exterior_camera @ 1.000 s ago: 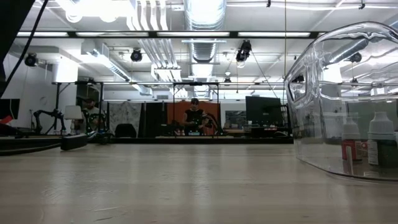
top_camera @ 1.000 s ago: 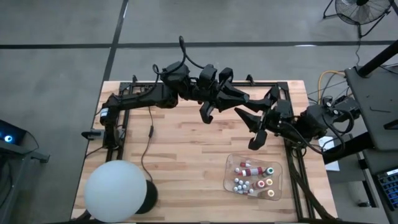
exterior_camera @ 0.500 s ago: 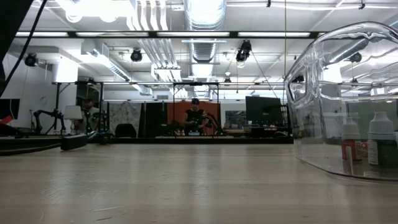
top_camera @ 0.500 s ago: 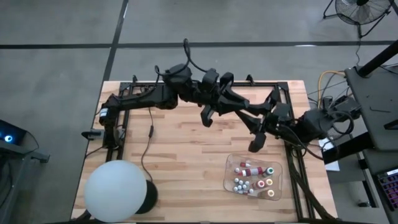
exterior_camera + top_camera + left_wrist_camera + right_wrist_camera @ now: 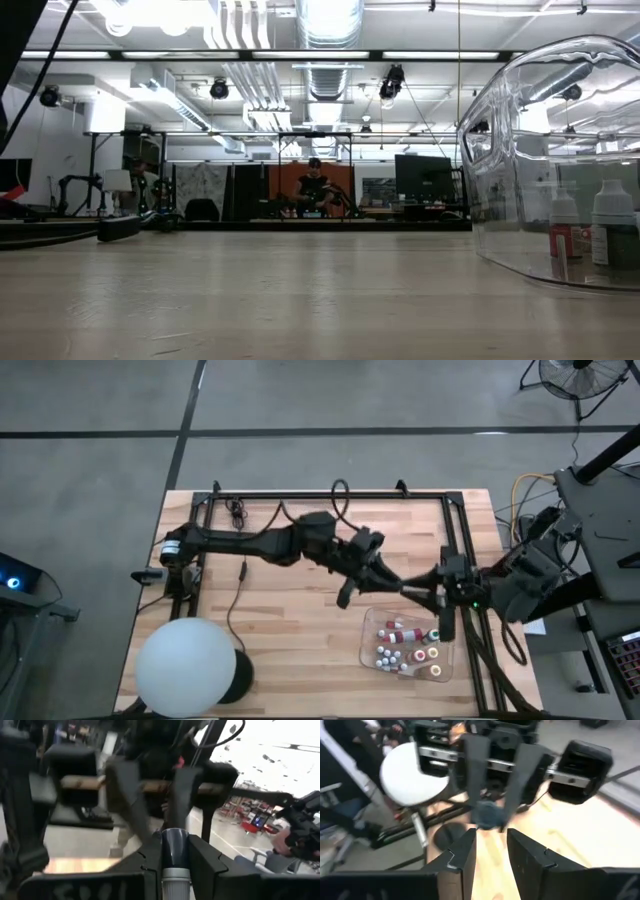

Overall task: Pick & Place food coloring
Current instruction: Put the black food color into the transparent bin

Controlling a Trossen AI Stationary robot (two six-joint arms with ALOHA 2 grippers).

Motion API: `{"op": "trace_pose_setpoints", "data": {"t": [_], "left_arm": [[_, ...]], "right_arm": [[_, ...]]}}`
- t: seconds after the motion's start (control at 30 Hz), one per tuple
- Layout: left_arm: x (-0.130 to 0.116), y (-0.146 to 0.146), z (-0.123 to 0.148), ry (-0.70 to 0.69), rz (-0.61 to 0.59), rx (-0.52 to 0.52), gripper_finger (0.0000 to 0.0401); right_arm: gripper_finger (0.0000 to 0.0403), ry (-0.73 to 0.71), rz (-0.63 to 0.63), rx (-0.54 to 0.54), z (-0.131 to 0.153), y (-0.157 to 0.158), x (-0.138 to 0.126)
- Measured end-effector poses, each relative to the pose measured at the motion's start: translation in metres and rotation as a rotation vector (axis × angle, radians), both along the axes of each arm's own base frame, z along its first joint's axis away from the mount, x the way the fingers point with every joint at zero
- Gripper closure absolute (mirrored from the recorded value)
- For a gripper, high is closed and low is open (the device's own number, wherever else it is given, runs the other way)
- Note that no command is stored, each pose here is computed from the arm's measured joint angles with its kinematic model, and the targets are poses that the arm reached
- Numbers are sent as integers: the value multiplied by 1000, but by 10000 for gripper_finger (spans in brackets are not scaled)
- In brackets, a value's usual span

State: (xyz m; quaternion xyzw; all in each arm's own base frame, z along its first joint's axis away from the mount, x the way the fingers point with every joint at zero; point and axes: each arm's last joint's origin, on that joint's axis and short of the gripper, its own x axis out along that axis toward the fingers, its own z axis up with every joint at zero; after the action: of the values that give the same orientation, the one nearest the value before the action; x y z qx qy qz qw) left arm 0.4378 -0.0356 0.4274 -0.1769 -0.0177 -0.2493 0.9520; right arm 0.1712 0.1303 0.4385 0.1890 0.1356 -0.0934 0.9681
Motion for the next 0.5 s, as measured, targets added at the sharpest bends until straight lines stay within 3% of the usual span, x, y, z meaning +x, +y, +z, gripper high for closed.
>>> {"op": "trace_pose_setpoints", "data": {"t": [0.33, 0.5], "left_arm": [[7, -15, -48, 176, 128, -86, 357], [8, -16, -69, 287, 197, -219, 357]], "right_arm": [[301, 98, 239, 124, -13, 33, -27], [303, 102, 303, 120, -13, 42, -38]]}}
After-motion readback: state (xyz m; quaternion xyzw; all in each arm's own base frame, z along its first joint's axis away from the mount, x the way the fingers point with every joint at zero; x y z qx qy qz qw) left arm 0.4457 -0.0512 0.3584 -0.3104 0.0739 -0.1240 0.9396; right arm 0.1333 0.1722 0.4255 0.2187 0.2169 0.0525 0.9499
